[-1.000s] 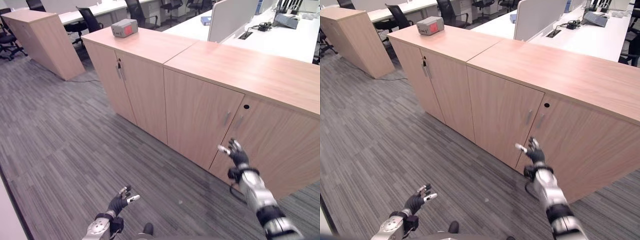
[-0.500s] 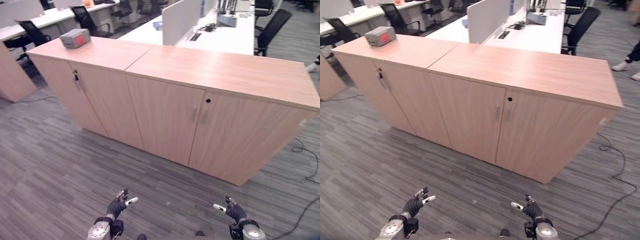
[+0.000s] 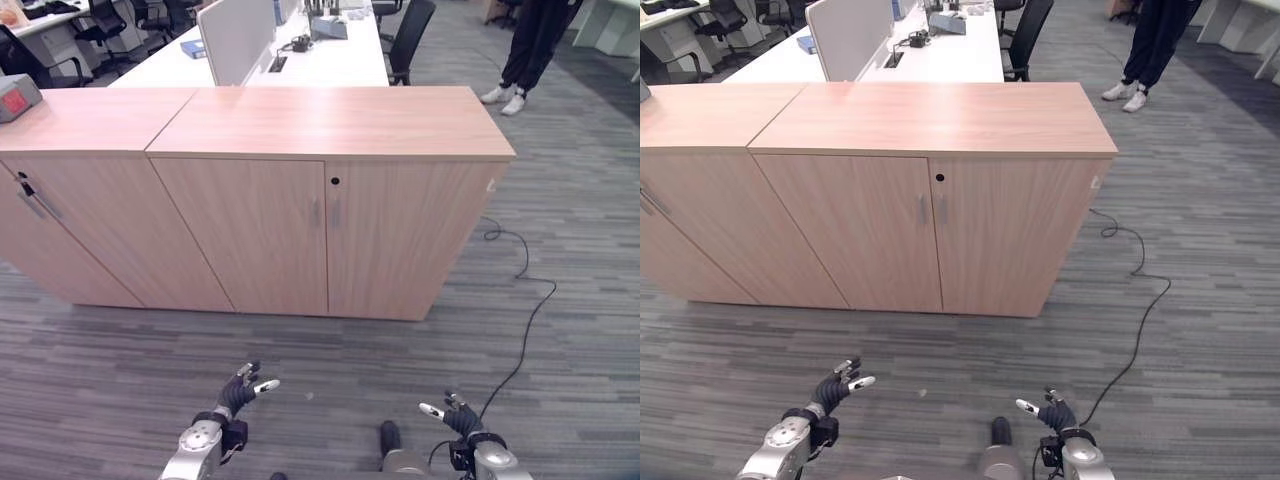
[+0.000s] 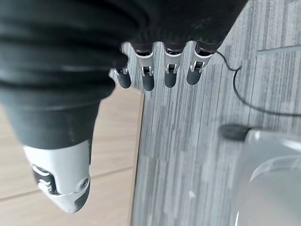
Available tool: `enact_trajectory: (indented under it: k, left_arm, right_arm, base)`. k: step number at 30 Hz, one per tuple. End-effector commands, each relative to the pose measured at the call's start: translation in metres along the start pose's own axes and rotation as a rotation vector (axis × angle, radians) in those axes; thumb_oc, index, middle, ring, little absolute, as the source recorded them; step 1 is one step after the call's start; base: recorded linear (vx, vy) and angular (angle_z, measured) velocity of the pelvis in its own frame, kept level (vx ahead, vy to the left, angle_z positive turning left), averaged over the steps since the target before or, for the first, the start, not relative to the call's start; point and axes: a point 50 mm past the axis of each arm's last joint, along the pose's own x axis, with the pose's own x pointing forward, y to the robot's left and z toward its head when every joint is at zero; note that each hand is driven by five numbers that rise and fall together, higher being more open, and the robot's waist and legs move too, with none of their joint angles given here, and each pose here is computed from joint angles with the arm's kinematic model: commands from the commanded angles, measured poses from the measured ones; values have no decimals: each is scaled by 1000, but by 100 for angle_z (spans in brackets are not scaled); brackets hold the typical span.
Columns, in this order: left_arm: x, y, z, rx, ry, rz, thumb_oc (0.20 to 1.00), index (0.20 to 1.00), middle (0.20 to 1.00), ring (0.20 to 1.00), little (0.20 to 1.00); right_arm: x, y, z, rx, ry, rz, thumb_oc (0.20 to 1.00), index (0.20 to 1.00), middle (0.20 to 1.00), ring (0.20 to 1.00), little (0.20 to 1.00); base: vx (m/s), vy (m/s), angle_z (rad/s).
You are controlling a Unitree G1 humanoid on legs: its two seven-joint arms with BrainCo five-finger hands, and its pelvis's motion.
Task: Put the empty folder in the office cabinet
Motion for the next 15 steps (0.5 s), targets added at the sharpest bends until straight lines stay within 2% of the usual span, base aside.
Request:
enact_trajectory:
  k: [1, 15]
  left_arm:
    - [0, 13, 12, 40, -66, 32, 1000, 1000, 1000, 1000, 1000]
    - [-3, 5, -1, 12, -26, 20, 1000, 1000, 1000, 1000, 1000]
  right_arm:
    - [7, 1, 26, -1, -92, 9, 1000, 1000, 1000, 1000, 1000]
    - [4, -10, 11, -17, -41, -13, 1000, 1000, 1000, 1000, 1000]
  base:
    - [78, -159, -26]
    - [5, -44, -3]
